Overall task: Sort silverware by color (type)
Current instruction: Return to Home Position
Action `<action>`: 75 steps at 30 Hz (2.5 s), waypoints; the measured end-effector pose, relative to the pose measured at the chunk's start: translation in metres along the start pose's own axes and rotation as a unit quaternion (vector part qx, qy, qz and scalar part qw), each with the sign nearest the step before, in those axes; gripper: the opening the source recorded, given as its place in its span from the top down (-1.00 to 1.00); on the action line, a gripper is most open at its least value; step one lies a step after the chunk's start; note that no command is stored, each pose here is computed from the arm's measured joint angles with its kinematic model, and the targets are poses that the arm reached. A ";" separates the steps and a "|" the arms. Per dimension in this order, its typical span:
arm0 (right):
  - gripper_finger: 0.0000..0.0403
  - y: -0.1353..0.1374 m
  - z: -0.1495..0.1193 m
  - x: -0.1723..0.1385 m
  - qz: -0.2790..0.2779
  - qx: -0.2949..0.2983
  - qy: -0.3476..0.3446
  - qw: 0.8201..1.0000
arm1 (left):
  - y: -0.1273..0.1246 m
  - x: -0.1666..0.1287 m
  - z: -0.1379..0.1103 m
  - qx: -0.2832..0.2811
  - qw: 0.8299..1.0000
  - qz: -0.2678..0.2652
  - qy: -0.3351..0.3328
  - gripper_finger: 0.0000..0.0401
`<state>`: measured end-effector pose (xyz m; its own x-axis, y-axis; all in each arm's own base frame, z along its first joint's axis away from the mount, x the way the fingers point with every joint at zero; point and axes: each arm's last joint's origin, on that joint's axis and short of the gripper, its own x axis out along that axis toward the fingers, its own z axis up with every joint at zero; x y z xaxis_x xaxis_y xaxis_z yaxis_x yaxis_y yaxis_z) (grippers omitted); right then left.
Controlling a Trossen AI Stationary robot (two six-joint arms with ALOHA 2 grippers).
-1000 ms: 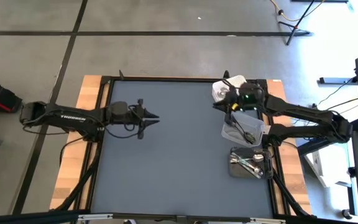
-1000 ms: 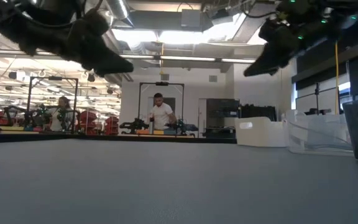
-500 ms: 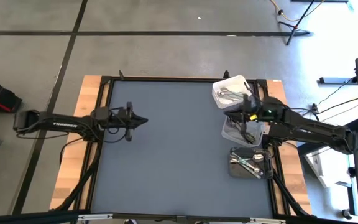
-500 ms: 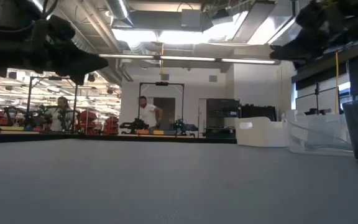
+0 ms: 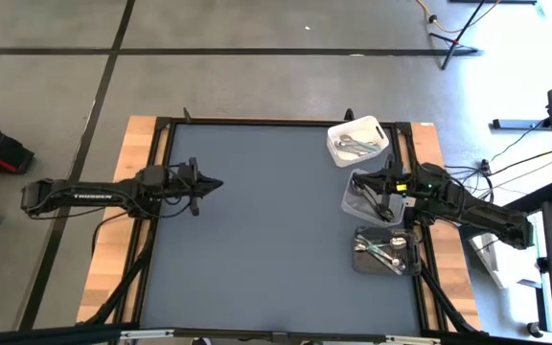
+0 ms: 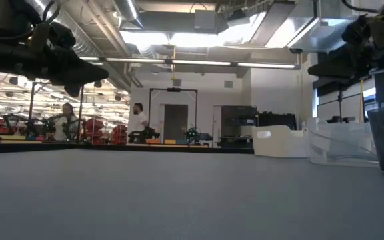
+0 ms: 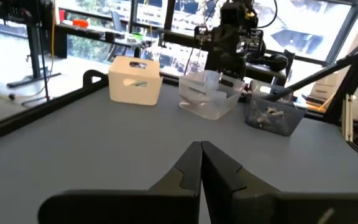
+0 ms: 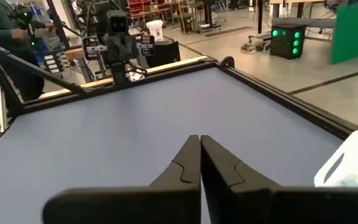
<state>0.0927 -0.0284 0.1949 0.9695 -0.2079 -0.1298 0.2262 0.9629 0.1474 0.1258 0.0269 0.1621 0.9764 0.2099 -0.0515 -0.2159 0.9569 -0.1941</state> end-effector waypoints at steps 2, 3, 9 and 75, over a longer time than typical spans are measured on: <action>0.99 0.000 -0.002 -0.004 -0.008 0.001 -0.002 1.000 | 0.000 -0.002 -0.001 -0.002 1.000 0.001 0.008 0.98; 0.99 0.000 -0.003 -0.006 -0.013 0.002 -0.003 1.000 | 0.000 -0.003 -0.002 -0.002 1.000 0.001 0.012 0.98; 0.99 -0.001 -0.003 -0.011 -0.029 0.008 -0.037 0.999 | -0.004 -0.009 0.002 0.009 1.000 -0.003 -0.009 0.98; 0.99 -0.006 -0.029 0.007 -0.002 0.055 -0.061 0.997 | -0.037 -0.038 -0.002 0.074 0.989 -0.121 -0.027 0.95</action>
<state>0.0956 -0.0303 0.1649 0.9713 -0.2376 -0.0122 0.2328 0.9384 0.2552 0.0964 -0.0173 0.1689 0.9992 -0.0231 0.0326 0.0247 0.9985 -0.0486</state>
